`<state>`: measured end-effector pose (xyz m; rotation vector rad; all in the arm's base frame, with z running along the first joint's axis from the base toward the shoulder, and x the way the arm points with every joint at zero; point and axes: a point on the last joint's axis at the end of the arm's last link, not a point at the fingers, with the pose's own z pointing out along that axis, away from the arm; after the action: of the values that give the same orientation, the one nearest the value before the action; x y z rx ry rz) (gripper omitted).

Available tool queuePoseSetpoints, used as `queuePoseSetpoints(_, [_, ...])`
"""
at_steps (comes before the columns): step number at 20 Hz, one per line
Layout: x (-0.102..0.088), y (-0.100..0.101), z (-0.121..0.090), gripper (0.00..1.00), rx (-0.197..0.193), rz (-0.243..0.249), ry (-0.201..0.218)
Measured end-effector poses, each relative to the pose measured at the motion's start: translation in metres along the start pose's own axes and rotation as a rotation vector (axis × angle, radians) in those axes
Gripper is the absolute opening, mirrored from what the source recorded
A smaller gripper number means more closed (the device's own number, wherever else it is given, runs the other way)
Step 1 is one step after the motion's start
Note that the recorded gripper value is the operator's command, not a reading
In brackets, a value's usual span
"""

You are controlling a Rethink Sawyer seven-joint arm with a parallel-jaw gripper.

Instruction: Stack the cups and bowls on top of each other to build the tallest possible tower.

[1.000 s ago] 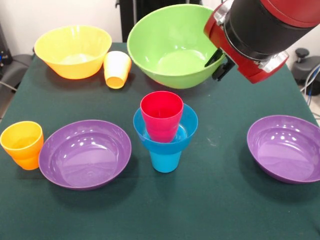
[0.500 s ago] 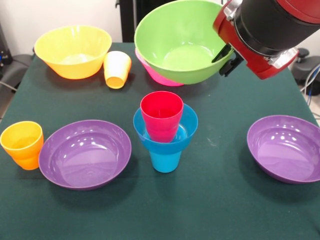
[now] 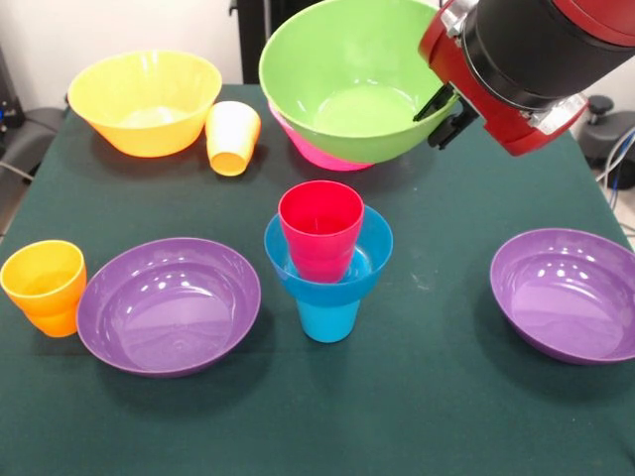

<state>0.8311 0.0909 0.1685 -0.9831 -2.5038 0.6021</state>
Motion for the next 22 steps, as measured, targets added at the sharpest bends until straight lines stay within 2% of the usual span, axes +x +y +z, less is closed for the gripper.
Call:
queuePoseSetpoints(7, [-0.008, -0.002, -0.001, 0.00, 0.000, -0.010, -0.003])
queuePoseSetpoints(14, [-0.019, -0.003, 0.006, 0.00, 0.000, -0.003, 0.013])
queuePoseSetpoints(22, [-0.023, 0.002, 0.007, 0.00, 0.001, 0.005, -0.040])
